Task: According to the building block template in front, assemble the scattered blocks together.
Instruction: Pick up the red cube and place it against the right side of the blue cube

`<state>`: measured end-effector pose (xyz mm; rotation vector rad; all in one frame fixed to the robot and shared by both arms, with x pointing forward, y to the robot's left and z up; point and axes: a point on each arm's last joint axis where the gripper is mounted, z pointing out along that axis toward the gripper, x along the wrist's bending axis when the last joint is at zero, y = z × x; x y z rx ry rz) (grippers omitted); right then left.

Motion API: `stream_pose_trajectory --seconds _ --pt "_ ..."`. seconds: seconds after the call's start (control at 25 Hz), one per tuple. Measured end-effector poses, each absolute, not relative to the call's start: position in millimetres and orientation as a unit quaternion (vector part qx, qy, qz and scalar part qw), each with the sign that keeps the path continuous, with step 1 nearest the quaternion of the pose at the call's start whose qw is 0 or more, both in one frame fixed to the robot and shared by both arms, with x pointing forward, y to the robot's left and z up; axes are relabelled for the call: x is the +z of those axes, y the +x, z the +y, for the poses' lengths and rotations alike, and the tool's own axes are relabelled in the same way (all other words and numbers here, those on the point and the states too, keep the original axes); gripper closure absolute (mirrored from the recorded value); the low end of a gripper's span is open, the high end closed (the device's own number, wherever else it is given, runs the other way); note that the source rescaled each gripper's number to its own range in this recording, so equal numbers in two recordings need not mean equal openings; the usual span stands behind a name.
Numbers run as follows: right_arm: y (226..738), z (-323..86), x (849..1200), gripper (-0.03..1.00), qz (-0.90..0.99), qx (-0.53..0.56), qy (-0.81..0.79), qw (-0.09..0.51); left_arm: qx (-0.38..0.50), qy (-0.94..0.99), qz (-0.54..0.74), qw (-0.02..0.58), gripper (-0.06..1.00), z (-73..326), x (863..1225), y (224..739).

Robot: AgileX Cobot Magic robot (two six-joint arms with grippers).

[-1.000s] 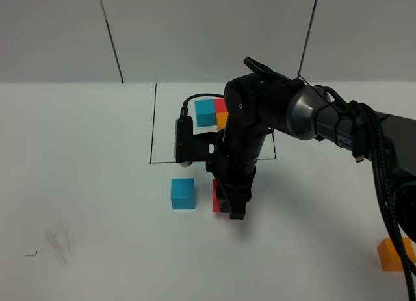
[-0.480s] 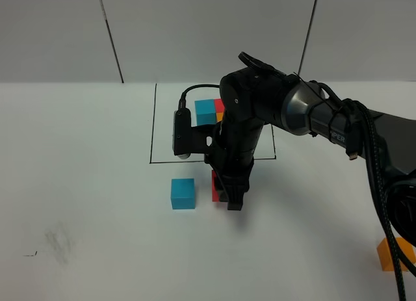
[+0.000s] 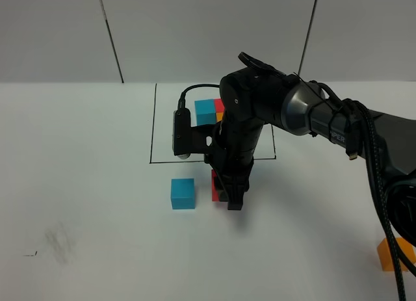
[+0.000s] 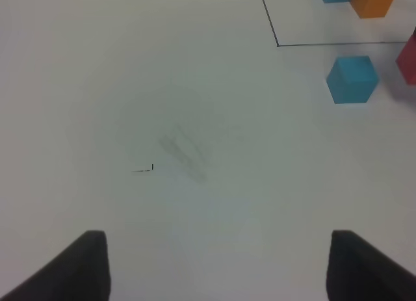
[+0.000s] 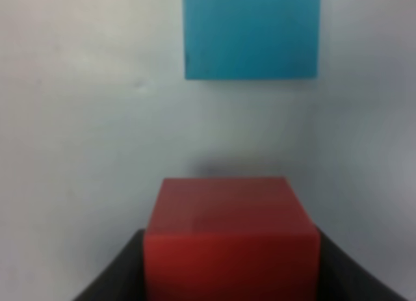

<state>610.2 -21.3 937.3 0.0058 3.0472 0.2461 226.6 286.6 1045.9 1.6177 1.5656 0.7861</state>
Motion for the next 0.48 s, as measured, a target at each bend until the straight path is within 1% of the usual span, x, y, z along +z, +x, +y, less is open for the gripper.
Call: stream_pose_trajectory --seconds 0.24,0.48 --pt "601.2 -6.7 937.6 0.97 0.995 0.088 -0.02 0.049 0.306 0.63 0.61 0.37 -0.06 286.6 1045.9 226.6" --pt "603.5 -4.3 938.2 0.97 0.993 0.095 -0.023 0.067 0.306 0.63 0.61 0.37 -0.06 286.6 1045.9 226.6"
